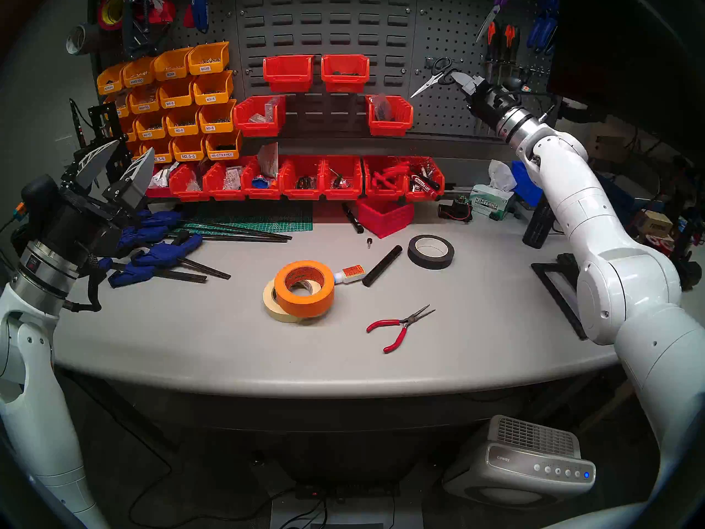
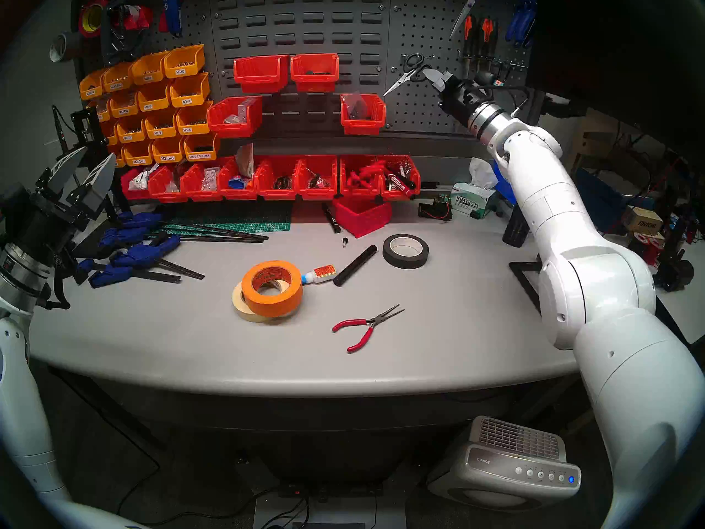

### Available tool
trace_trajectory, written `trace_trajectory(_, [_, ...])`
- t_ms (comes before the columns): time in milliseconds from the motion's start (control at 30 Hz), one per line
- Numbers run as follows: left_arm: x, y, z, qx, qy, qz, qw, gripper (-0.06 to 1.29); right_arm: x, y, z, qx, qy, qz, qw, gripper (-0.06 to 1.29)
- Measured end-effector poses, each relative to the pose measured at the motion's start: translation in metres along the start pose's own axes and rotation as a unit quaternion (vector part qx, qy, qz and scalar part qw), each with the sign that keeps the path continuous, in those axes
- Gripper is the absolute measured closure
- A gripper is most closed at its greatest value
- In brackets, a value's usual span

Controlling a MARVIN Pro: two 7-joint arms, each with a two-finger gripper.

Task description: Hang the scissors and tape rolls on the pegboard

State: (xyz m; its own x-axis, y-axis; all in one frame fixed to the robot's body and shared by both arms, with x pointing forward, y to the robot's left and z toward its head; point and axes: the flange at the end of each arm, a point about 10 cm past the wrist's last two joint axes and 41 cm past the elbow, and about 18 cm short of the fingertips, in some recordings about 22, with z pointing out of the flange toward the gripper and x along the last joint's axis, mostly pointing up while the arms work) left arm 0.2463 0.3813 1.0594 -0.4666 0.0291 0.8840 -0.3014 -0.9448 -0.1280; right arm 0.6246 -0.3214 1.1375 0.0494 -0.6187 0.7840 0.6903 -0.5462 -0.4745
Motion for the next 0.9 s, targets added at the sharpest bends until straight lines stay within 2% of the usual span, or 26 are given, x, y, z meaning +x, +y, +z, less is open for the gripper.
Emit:
trace_trajectory(167, [0.0003,-0.0001,0.0007,0.000,0.000,0.000,1.0000,0.00,-0.0004,0.0012,-0.0001,-0.006,-0.007,-0.003,1.0000,1.01])
trace_trajectory(200, [0.0003,-0.0001,0.0007,0.000,0.000,0.000,1.0000,0.00,-0.0005,0.0014,-0.0003,-0.007,-0.008,-0.004,0.9999,0.93])
trace_trajectory(333, [0.0005,-0.0002,0.0009,0.000,0.001,0.001,1.0000,0.00,-0.0001,0.0021,-0.0010,-0.010,-0.011,-0.007,0.9999,0.78])
trace_trajectory(467, [0.0010,0.0000,0.0010,0.000,0.001,0.001,1.0000,0.00,0.0010,0.0020,-0.0022,-0.014,-0.017,-0.013,0.9997,0.55])
trace_trajectory(500, [0.0013,0.0001,0.0011,0.000,0.001,0.001,1.0000,0.00,0.0015,0.0018,-0.0026,-0.014,-0.018,-0.015,0.9996,0.42])
trace_trajectory(533, [0.0017,0.0003,0.0011,0.000,0.002,0.001,1.0000,0.00,0.0020,0.0015,-0.0032,-0.015,-0.019,-0.017,0.9996,0.34])
trace_trajectory(600, [0.0028,0.0010,0.0013,-0.001,0.003,0.002,1.0000,0.00,0.0037,0.0008,-0.0048,-0.017,-0.024,-0.024,0.9993,0.30])
trace_trajectory(633, [0.0031,0.0013,0.0014,-0.001,0.003,0.002,1.0000,0.00,0.0043,0.0003,-0.0055,-0.020,-0.027,-0.029,0.9990,0.18])
trace_trajectory(733, [0.0038,0.0019,0.0014,-0.002,0.004,0.002,1.0000,0.00,0.0050,-0.0008,-0.0068,-0.027,-0.038,-0.041,0.9981,0.02])
trace_trajectory(900, [0.0055,0.0032,0.0013,-0.004,0.006,0.003,1.0000,0.00,0.0013,-0.0032,-0.0091,-0.044,-0.083,-0.081,0.9923,0.01])
